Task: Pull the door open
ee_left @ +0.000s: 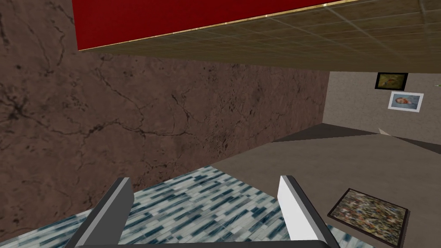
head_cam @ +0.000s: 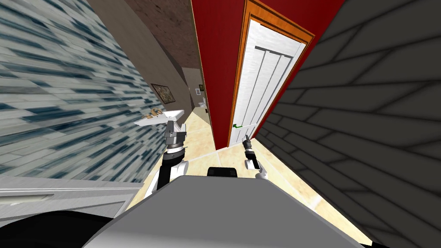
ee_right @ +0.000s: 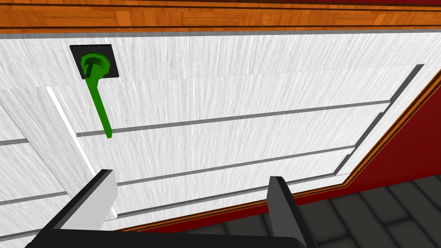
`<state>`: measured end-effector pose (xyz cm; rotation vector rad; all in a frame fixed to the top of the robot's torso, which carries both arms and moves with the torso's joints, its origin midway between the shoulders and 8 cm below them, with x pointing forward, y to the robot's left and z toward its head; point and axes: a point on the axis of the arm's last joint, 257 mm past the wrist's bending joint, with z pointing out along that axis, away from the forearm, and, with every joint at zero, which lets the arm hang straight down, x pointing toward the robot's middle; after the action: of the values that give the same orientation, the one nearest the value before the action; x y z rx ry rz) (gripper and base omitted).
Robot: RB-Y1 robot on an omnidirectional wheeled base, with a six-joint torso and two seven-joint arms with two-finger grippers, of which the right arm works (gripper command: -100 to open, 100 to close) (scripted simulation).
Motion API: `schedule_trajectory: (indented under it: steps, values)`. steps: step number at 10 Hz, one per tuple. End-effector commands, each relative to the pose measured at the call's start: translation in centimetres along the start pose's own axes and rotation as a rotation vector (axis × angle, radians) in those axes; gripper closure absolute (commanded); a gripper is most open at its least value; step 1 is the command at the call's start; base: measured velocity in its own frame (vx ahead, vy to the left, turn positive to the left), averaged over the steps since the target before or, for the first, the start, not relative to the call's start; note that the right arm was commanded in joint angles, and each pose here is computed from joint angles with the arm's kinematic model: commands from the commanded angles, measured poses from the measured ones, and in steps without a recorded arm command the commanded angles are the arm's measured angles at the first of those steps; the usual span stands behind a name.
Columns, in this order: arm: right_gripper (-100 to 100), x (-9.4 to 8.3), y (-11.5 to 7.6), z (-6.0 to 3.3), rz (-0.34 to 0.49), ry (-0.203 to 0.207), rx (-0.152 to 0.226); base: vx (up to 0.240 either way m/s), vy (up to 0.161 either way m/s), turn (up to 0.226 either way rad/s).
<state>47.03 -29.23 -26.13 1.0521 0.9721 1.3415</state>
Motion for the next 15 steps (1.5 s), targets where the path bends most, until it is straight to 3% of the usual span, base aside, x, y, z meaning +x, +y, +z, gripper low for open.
schedule_trajectory:
  steps: [1,15]
  values:
    - [-100,-0.3,-1.1,-0.01,-0.003,-0.003,0.019,0.05,-0.12,0.145]
    - [-100,-2.8,-8.2,-1.44,-0.031,-0.03,0.16,0.031,-0.099,0.159]
